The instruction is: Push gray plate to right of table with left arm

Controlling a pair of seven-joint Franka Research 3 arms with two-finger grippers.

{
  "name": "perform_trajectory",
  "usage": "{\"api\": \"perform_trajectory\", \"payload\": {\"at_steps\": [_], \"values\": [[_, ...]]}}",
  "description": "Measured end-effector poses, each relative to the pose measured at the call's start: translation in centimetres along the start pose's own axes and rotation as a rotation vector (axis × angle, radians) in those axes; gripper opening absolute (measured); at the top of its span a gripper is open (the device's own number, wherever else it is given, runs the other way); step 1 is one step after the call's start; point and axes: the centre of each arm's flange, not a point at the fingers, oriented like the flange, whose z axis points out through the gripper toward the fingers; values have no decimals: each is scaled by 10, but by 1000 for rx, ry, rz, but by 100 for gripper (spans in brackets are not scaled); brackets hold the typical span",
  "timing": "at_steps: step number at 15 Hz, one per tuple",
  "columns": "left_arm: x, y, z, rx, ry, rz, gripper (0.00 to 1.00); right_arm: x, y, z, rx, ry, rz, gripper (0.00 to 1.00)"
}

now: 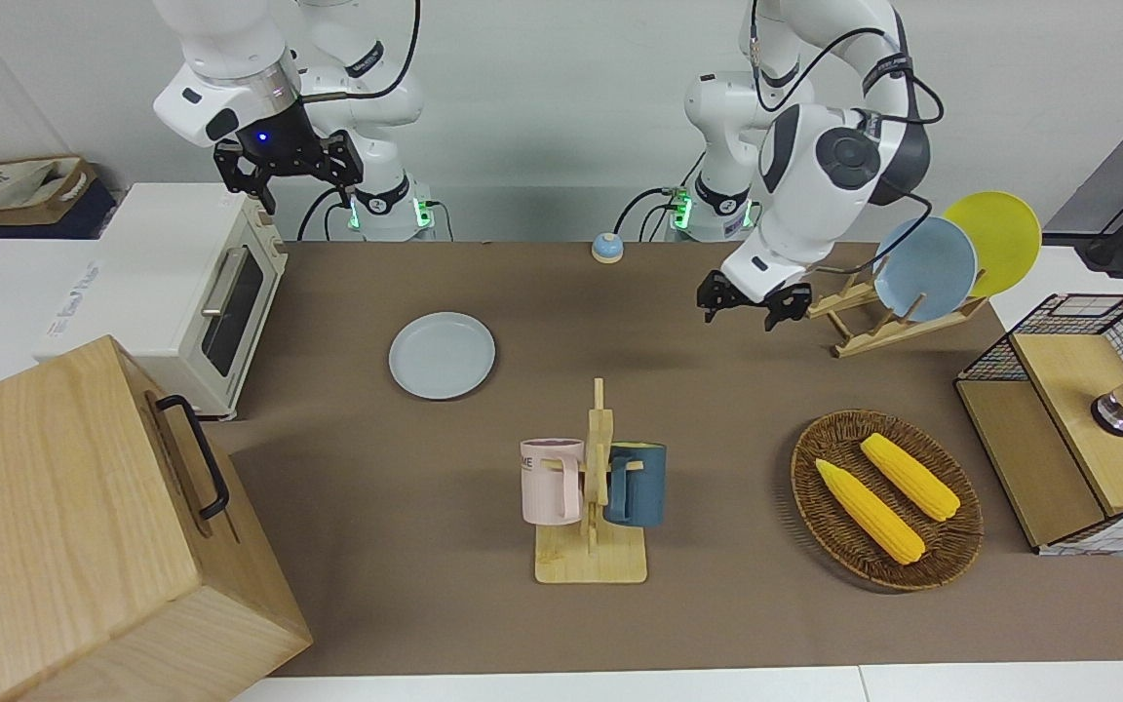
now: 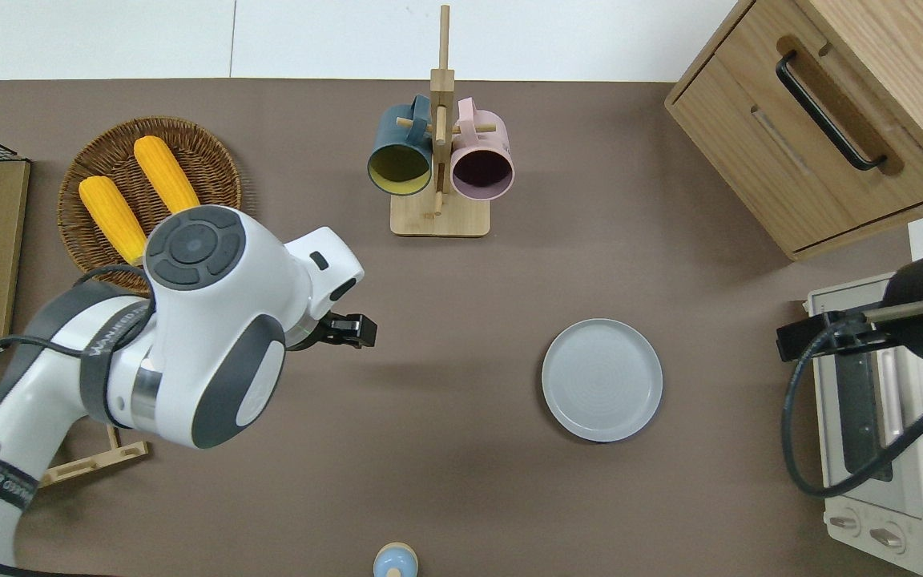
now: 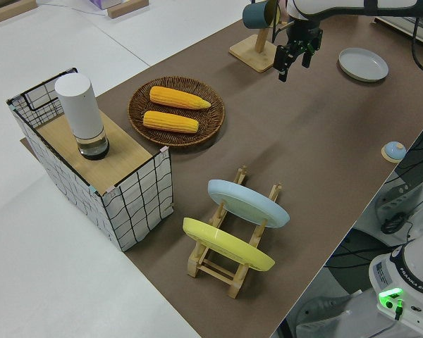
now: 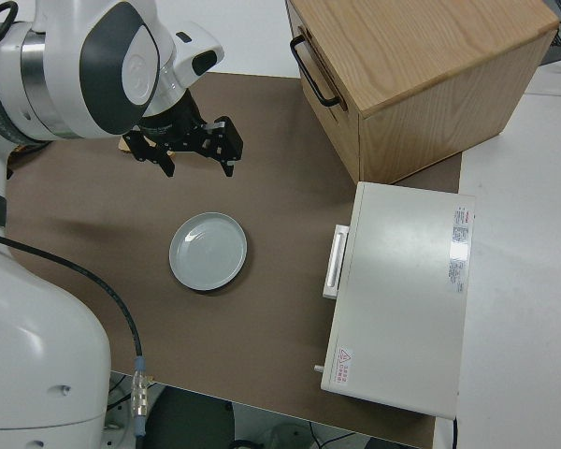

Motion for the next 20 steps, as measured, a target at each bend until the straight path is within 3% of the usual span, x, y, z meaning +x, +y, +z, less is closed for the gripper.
{"api": "perform_trajectory", "payload": {"at_steps": [10, 20], "values": [[-27, -70, -105, 42, 13, 11, 100, 0, 0, 0, 0, 0, 0, 99], [-40, -100, -142, 38, 20, 13, 100, 0, 0, 0, 0, 0, 0, 99]]}}
